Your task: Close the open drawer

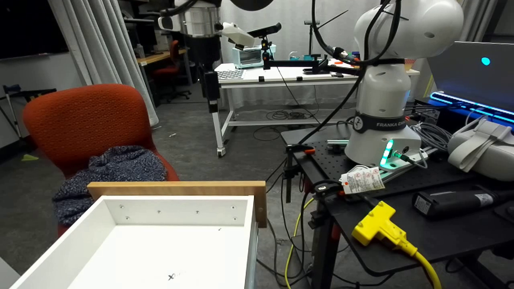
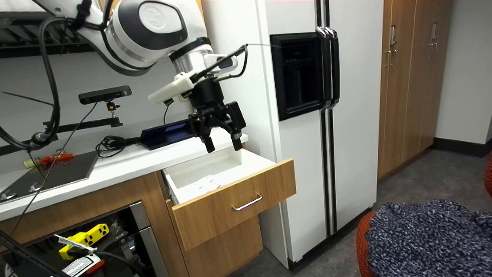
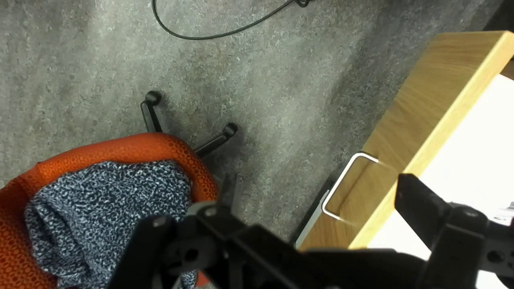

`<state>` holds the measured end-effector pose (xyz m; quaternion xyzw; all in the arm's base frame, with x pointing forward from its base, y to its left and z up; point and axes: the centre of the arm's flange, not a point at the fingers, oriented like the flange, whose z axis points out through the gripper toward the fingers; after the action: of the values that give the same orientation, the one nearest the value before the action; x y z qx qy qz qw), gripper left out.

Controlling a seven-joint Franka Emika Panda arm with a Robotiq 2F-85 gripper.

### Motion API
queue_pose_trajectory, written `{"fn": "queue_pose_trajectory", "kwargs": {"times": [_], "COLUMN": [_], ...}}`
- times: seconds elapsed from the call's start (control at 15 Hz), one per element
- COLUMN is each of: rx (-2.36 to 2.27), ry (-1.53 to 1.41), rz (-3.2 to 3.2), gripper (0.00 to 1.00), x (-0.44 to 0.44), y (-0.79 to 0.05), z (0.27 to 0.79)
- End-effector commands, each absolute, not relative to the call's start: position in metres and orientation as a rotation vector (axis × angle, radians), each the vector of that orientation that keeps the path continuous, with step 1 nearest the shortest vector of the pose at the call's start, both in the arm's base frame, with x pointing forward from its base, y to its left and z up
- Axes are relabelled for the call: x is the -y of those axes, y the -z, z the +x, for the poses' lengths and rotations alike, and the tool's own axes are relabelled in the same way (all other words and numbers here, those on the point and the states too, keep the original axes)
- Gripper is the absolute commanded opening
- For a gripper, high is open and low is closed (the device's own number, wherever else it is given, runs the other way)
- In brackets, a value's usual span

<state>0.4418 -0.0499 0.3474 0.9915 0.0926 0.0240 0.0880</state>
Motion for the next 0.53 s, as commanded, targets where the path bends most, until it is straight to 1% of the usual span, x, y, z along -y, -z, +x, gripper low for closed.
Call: {"fn": "queue_pose_trajectory", "kwargs": {"times": [0.0,0.27,0.47], "rx": [-0.267,-0.262,-0.271], "ry": [-0.059,-0.002,0.035], "rz": [2.921,2.924,2.943], "gripper": [1.0,1.0,1.0], "x": [0.06,0.062,0.058], "y": [-0.314,-0.281,-0.281], "z": [0.464,0.47,0.458]}}
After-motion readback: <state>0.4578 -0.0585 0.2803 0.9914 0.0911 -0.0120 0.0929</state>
